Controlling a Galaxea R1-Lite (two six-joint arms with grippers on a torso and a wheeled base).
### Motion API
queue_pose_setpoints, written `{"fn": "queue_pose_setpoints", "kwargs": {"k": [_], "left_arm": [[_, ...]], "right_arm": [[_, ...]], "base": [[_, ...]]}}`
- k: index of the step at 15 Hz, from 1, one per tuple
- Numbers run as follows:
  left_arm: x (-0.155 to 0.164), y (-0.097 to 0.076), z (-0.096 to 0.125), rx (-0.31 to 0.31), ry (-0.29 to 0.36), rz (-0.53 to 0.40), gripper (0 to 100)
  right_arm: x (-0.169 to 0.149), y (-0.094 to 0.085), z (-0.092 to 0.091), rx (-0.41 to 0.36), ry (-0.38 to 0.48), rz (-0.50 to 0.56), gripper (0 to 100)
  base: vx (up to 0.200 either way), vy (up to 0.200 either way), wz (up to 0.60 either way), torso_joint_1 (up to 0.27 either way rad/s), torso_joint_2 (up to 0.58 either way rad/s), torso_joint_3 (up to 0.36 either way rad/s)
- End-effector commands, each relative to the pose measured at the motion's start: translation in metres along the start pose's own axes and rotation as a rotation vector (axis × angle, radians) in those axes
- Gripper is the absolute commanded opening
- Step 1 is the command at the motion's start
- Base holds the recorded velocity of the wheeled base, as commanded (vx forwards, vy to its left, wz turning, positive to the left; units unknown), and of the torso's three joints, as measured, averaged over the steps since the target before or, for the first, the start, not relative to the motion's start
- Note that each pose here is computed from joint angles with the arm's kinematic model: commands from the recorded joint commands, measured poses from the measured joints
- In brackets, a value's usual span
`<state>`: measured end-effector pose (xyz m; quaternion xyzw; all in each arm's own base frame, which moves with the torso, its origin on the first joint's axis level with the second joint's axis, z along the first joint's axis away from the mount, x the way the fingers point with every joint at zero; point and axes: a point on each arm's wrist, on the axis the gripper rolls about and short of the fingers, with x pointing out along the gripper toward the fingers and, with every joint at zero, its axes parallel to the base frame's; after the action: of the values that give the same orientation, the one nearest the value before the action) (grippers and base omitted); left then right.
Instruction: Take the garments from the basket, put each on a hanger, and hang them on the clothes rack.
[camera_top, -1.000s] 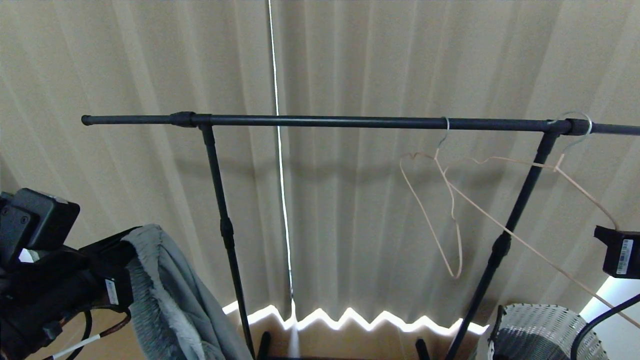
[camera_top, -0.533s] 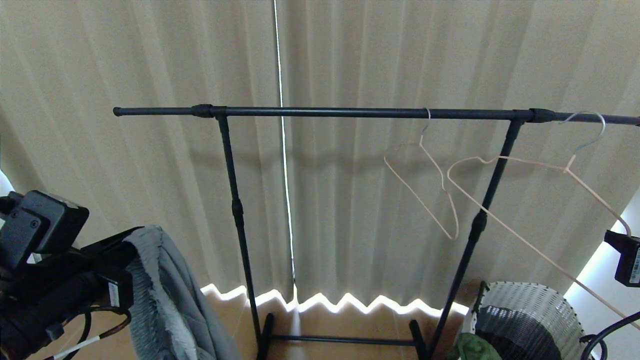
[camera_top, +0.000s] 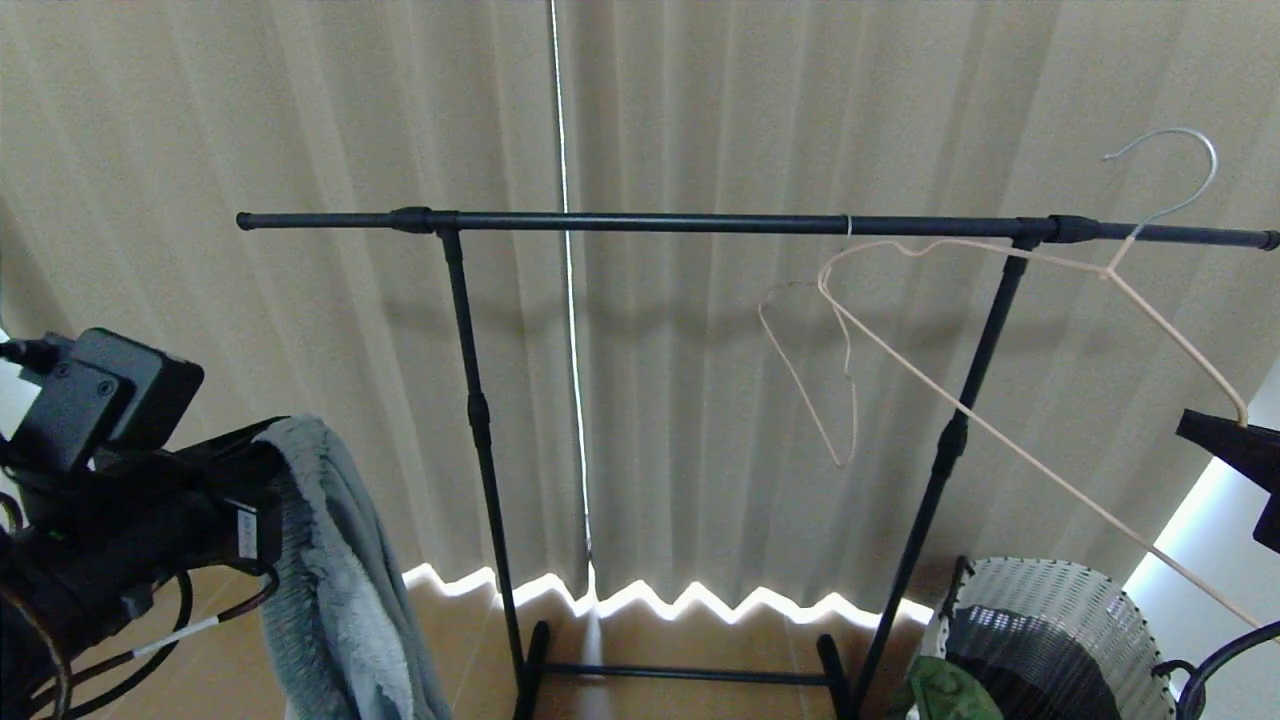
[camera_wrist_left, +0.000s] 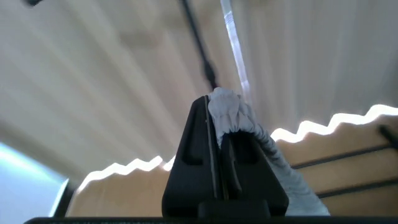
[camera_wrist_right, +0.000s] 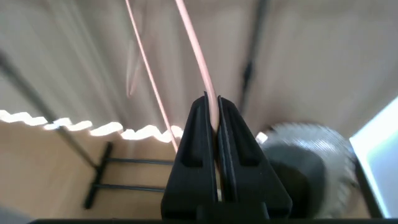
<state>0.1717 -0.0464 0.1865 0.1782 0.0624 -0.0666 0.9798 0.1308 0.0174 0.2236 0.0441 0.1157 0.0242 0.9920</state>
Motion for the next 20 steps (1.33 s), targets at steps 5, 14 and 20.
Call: {"fn": "queue_pose_setpoints", "kwargs": {"k": [5,14,20], "left_arm": [[0.046,0.006,0.057,0.020,0.116,0.071,0],[0.108,-0.041,0.104,-0.100,0.134,0.171,0],[0.112,-0.046,0.103,-0.093,0.139,0.170,0]], "right_arm": [[0.011,0.044,-0.005,-0.073,0.059,0.282,0],[0.006,0.096,-0.024,-0.112,0.166,0.571,0],[0.020,0.118,-0.029,-0.122,0.156,0.614,0]], "base": [[0.000,0.000,0.00,0.000,0.00,0.000],[0.000,0.000,0.00,0.000,0.00,0.000],[0.000,0.000,0.00,0.000,0.00,0.000]]}}
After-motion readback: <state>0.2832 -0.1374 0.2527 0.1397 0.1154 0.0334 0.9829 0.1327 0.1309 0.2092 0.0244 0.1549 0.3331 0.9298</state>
